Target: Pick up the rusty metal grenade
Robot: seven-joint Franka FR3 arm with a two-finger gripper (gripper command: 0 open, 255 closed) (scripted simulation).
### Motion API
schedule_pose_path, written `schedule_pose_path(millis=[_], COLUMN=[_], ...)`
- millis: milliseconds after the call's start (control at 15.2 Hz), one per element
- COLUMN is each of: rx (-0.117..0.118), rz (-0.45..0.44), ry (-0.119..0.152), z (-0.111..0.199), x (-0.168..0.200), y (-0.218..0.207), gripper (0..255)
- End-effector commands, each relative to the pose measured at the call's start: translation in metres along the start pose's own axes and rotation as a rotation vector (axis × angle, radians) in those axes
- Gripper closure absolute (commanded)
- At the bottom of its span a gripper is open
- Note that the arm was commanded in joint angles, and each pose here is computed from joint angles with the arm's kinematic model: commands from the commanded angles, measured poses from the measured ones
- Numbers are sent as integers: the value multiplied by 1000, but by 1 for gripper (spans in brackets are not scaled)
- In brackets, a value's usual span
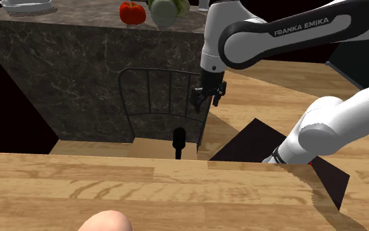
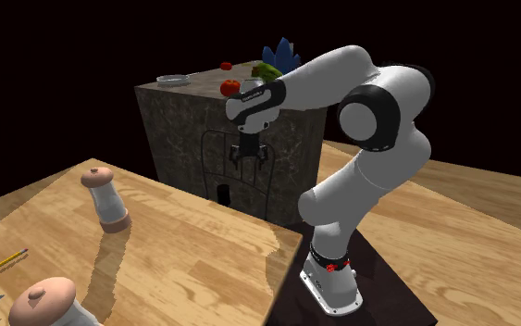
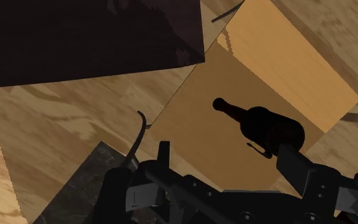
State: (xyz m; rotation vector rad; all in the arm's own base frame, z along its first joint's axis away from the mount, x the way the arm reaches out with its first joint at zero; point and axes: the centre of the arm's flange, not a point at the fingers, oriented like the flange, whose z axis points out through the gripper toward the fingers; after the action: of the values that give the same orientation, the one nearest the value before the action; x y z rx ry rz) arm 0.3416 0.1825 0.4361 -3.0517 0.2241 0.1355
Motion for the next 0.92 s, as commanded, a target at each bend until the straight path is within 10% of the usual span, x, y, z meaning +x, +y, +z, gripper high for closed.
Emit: schedule_pose_path(millis=[0,858], rx=[-5,-33], rz=[11,51], ry=[0,-3], z=[17,108], x=[4,23], y=[-24,-106], gripper=[0,0])
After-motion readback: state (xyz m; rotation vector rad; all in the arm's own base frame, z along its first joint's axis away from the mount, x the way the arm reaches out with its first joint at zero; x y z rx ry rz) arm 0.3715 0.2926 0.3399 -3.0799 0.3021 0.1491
